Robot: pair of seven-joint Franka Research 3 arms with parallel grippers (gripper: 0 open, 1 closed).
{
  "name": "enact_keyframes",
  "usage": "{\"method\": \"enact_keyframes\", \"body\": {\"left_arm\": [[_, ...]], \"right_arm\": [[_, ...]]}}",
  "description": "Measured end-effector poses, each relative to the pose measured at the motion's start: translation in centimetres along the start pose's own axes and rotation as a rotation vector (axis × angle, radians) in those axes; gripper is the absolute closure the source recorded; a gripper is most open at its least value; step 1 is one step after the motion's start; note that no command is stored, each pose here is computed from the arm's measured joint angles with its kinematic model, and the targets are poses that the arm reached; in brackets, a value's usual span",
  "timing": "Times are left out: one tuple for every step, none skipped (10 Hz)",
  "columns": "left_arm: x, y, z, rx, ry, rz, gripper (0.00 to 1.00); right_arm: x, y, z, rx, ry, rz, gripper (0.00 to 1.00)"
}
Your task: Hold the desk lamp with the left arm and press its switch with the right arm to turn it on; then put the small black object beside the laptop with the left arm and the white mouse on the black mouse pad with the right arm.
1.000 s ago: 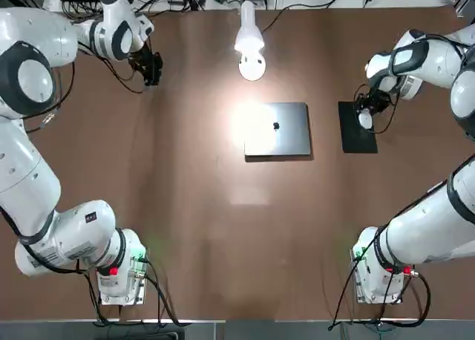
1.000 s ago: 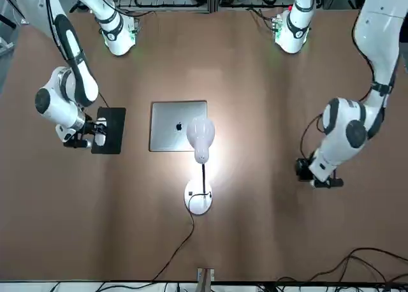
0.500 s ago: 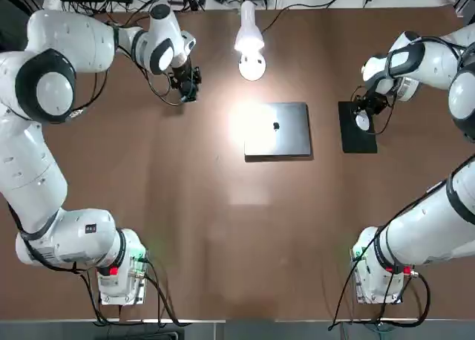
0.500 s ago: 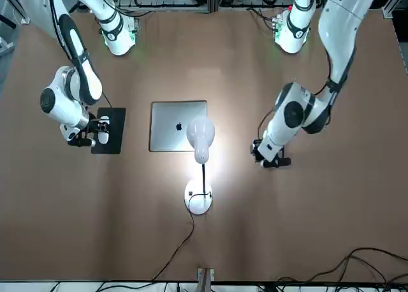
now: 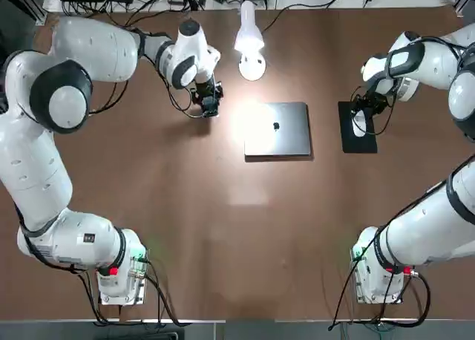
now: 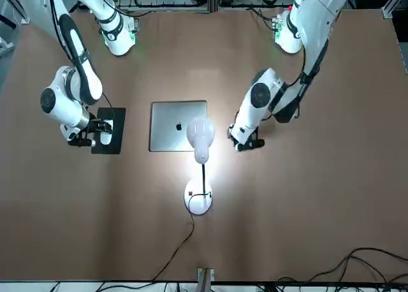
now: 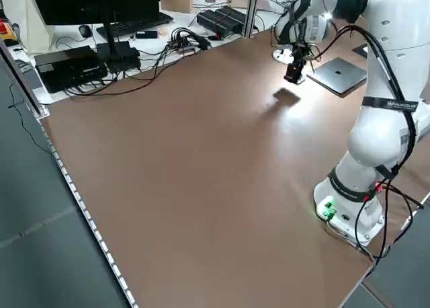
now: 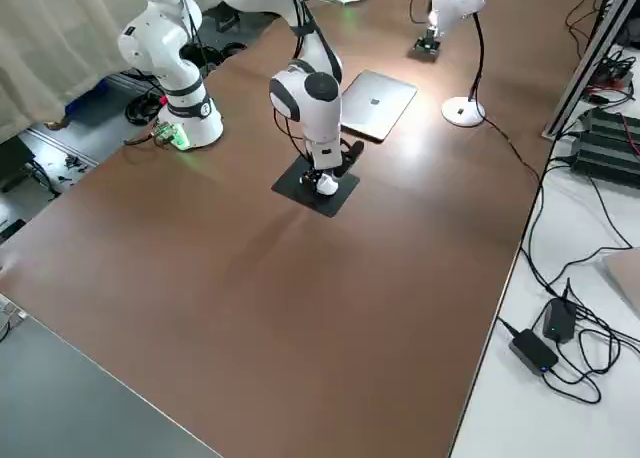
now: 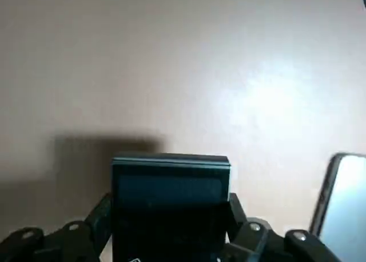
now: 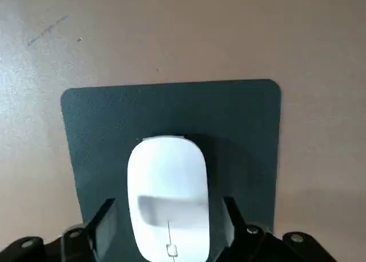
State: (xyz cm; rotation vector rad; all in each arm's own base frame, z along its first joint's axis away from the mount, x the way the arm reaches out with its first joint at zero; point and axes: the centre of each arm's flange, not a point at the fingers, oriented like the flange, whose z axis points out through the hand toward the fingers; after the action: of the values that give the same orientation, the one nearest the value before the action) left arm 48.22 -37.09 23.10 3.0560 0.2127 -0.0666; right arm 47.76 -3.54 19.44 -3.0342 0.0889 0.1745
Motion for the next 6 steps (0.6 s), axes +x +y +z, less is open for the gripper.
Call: {"method": "enact_keyframes", "body": {"left_arm": [[-1.4,1.2,0.6,0.005,-0.009,0.008,0.20],[-2.2,1.8,1.2,0.010,-0.019,0.010,0.20],[-2.7,2.1,1.9,0.019,-0.024,0.013,0.20],[-3.1,2.6,2.7,0.031,-0.014,0.018,0.20],[-3.0,3.1,3.2,0.038,0.002,0.024,0.20],[-2.9,3.6,3.8,0.039,0.006,0.029,0.20]], "right_arm": [[0.1,-0.1,-0.1,0.000,0.004,-0.002,0.01],[0.7,-0.4,-0.8,-0.001,0.027,-0.008,0.00],[1.9,-0.9,-2.6,-0.001,0.075,-0.020,0.00],[3.5,-1.5,-5.2,0.002,0.136,-0.032,0.00],[5.1,-1.8,-8.3,0.006,0.200,-0.039,0.00],[6.4,-1.9,-11.2,0.010,0.228,-0.051,0.00]]}}
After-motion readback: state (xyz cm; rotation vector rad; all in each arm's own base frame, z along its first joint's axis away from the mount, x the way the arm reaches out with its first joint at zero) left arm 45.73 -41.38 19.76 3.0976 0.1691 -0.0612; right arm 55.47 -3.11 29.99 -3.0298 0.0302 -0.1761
